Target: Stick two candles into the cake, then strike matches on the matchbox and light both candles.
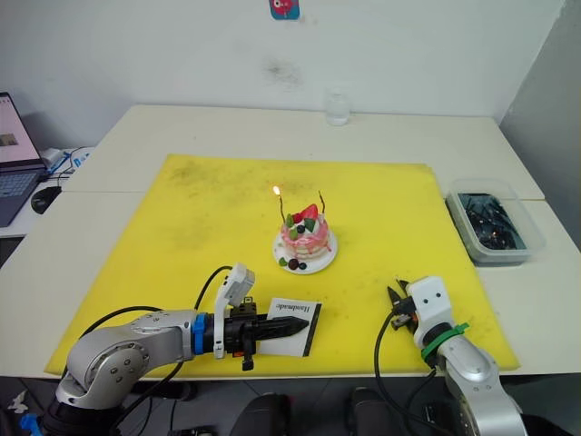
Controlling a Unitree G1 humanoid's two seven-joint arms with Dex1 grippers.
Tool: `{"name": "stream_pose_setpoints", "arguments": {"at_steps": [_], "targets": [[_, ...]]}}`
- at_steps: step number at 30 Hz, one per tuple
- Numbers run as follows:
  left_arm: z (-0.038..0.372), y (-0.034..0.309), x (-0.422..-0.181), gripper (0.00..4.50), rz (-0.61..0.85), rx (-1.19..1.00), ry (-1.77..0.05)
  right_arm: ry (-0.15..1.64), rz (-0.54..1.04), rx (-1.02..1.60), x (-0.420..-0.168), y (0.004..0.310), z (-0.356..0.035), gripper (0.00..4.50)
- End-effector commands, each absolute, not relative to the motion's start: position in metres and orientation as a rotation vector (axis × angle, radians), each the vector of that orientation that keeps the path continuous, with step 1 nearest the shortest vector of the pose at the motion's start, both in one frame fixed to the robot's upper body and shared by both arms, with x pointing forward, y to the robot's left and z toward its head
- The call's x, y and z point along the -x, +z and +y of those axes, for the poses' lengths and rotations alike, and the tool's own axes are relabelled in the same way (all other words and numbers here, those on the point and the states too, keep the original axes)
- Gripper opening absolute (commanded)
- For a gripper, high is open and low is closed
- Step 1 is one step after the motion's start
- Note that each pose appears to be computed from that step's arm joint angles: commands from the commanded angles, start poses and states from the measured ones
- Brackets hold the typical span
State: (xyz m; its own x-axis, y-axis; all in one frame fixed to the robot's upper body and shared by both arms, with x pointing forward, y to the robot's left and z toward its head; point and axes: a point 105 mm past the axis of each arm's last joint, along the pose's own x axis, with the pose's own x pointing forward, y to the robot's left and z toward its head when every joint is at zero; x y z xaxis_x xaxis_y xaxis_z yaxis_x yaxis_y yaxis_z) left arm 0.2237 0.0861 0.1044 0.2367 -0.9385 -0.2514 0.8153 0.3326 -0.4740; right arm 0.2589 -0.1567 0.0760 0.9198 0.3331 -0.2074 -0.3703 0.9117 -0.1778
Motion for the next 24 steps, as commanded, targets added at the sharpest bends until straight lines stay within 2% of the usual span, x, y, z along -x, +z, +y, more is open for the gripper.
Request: {"name": "stream_pose_setpoints", "arguments": {"at_steps": [1,24], "targets": [[0.0801,0.1131,-0.22,0.0,0.509,0.26,-1.261,0.318,0.162,0.209,-0.2628,0.0799,-0.1647,1.33],[0.0821,0.1094,-0.2185,0.0,0.517,0.262,-1.26,0.274,0.181,0.177,-0.2657,0.0785,-0.1706,1.33]]}}
